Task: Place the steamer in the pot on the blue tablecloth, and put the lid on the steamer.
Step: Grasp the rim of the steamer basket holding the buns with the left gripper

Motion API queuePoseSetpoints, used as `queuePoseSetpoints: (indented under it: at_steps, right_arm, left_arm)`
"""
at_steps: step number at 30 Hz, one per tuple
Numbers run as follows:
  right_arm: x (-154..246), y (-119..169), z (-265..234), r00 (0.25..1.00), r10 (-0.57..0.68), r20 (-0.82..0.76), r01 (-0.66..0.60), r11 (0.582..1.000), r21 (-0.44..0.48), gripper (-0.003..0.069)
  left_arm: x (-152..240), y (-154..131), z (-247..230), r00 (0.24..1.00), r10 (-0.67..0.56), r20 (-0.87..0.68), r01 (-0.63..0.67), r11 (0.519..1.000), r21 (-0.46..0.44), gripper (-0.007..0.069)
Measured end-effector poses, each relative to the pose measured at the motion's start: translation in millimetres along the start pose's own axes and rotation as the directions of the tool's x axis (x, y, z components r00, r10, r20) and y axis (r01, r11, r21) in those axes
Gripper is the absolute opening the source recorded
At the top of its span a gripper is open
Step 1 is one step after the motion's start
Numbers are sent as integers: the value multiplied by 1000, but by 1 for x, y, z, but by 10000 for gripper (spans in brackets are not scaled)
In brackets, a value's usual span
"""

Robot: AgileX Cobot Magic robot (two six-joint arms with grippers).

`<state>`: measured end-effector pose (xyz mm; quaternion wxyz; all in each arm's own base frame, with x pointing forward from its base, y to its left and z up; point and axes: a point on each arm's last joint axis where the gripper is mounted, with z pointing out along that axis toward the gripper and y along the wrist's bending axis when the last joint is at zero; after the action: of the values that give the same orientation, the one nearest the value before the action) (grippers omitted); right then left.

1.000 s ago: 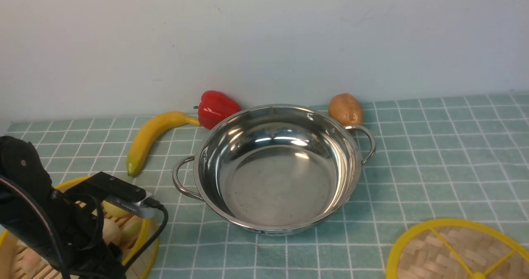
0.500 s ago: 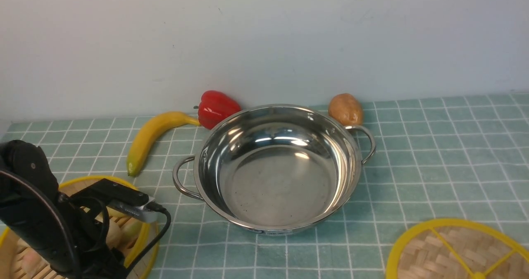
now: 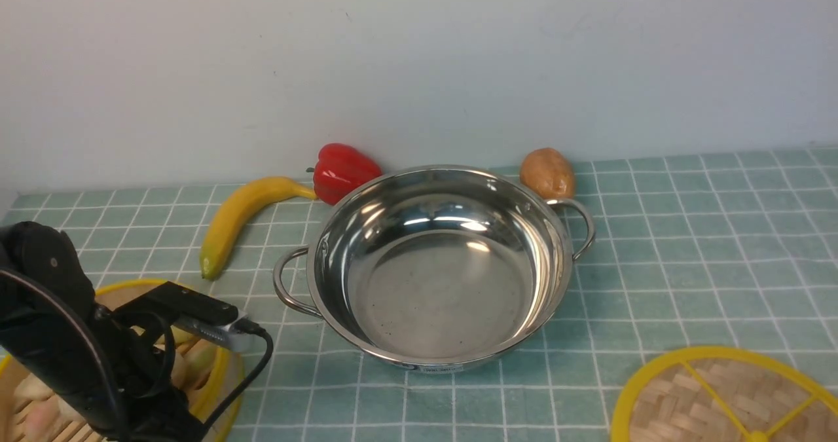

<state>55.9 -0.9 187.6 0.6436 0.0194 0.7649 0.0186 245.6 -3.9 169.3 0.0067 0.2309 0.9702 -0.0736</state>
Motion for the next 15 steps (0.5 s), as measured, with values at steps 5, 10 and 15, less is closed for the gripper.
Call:
queuePoseSetpoints:
  at_steps: [5,10,15]
  right_arm:
    - [0,0,0,1000,0,0,0,1000,0,243]
    - [0,0,0,1000,0,0,0,1000,0,243]
    - [0,0,0,1000,0,0,0,1000,0,243]
  left_arm:
    - [0,0,0,1000,-18,-4,18,1000,-2,36]
    - [1,0,-4,1000,-14,-16,14,1000,-8,36]
    - [-4,-1,-29,1000,-4,-13,4,1000,-10,41]
